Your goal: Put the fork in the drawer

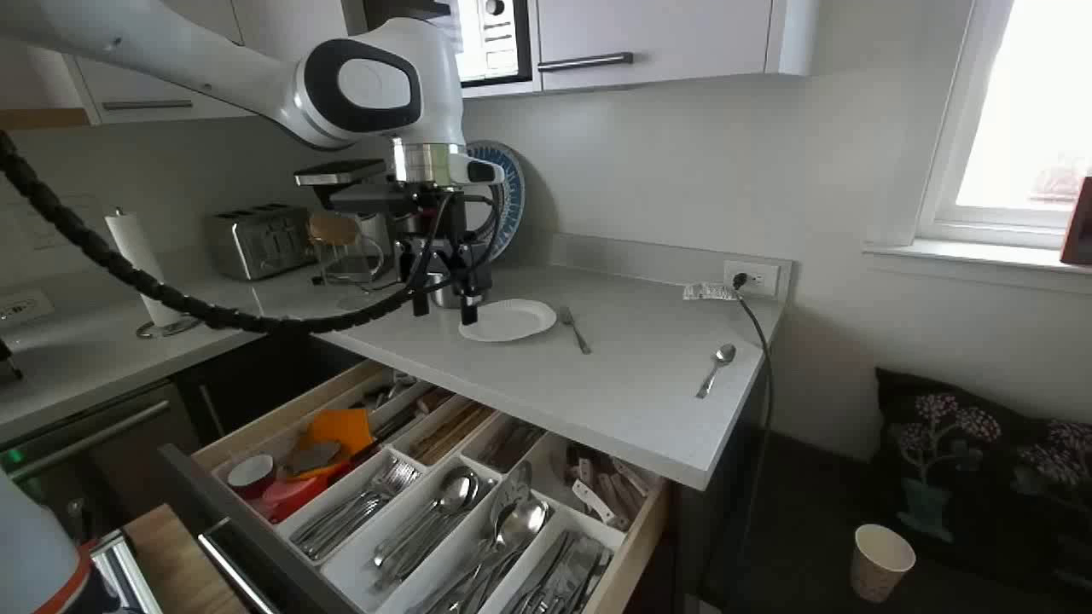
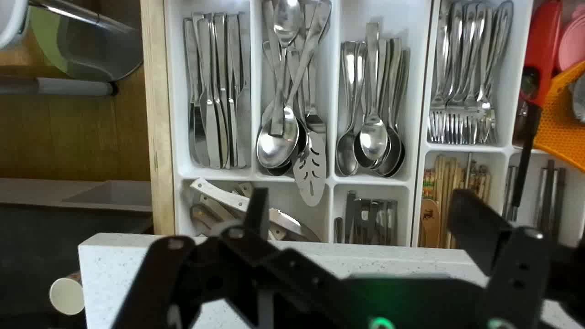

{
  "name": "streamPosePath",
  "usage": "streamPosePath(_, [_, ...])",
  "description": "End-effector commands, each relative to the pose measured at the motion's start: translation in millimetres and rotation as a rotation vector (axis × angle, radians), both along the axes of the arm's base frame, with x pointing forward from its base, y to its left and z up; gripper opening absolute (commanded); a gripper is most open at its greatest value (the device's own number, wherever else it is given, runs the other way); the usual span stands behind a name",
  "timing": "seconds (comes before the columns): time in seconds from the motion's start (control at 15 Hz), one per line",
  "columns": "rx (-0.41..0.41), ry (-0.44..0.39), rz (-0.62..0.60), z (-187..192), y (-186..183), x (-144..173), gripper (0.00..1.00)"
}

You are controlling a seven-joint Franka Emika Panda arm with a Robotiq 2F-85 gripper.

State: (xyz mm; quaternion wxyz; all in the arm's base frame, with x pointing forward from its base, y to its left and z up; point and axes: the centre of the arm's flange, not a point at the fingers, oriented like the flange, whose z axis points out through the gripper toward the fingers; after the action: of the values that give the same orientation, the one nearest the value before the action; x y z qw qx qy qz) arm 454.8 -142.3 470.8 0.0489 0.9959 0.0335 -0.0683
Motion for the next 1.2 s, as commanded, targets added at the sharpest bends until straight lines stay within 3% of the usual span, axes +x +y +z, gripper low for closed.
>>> streamPosePath(0.0, [0.000, 0.000, 0.000, 0.0, 0.0, 0.0, 1.00])
streamPosePath(0.53, [0.000, 0.000, 0.000, 0.0, 0.0, 0.0, 1.00])
streamPosePath(0.67, [-0.015, 0.005, 0.086, 4.0, -4.7, 12.3, 1.00])
streamPosePath(1.13, [-0.181, 0.036, 0.470, 22.5, -58.6, 90.0, 1.00])
